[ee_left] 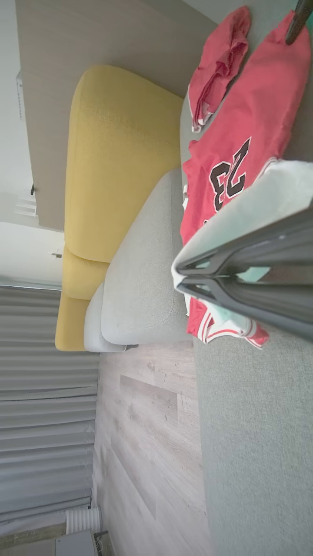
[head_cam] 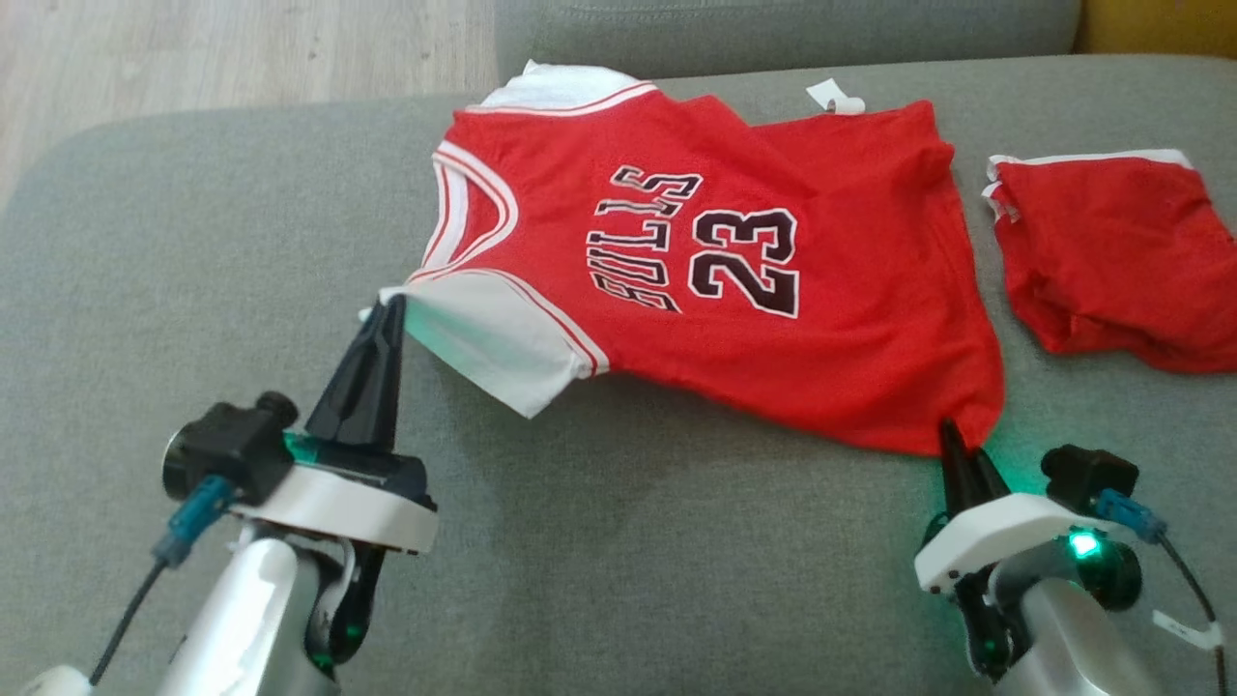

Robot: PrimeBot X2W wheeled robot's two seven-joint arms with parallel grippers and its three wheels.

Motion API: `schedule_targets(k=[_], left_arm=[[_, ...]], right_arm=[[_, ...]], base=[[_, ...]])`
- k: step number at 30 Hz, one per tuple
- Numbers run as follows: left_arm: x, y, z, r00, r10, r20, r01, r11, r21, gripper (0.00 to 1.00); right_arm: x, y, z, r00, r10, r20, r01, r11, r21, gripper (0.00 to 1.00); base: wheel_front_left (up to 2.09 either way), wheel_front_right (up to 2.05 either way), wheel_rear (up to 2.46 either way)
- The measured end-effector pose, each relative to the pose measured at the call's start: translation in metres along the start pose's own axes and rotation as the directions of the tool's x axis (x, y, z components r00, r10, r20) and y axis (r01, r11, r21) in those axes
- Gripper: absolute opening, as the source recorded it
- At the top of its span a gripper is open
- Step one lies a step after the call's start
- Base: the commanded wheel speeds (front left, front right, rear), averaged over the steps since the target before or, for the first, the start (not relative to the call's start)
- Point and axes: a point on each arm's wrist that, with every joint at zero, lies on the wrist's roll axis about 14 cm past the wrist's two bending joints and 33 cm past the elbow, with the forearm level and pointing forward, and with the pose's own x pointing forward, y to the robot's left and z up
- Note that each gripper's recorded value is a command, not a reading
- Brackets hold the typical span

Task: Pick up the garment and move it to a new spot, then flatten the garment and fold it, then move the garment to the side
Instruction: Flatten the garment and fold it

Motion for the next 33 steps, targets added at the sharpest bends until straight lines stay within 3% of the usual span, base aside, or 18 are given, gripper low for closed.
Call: schedule_targets(k=[8,14,19,24,30,33], left_arm=[[-0.002,0.006,0.03,0.996,0.034,0.088,-0.026,0.996,-0.083,0.0],[0.007,0.014,0.085,0.969,0.076,0.233,-0.044,0.989,-0.139,0.0],[0.017,0.005,0.169,0.891,0.065,0.449,0.005,0.988,-0.153,0.0],[0.001,0.003,0.239,0.776,0.109,0.621,0.006,0.984,-0.18,0.0],[-0.032,-0.019,0.277,0.711,0.069,0.7,0.048,0.988,-0.145,0.0],[-0.042,-0.025,0.285,0.708,0.049,0.705,0.076,0.987,-0.144,0.0]], right_arm=[[-0.005,0.029,0.07,0.963,0.084,0.255,-0.089,0.996,0.009,0.0],[-0.019,0.059,0.16,0.855,0.176,0.487,-0.153,0.984,-0.086,0.0],[-0.042,0.089,0.242,0.74,0.276,0.613,-0.164,0.958,-0.233,0.0],[-0.074,0.105,0.295,0.662,0.347,0.665,-0.125,0.925,-0.359,0.0],[-0.113,0.113,0.321,0.613,0.373,0.696,-0.11,0.913,-0.392,0.0],[-0.123,0.109,0.32,0.618,0.363,0.697,-0.097,0.915,-0.391,0.0]], base=[[0.0,0.0,0.0],[0.0,0.0,0.0],[0.0,0.0,0.0],[0.0,0.0,0.0],[0.0,0.0,0.0],[0.0,0.0,0.0]])
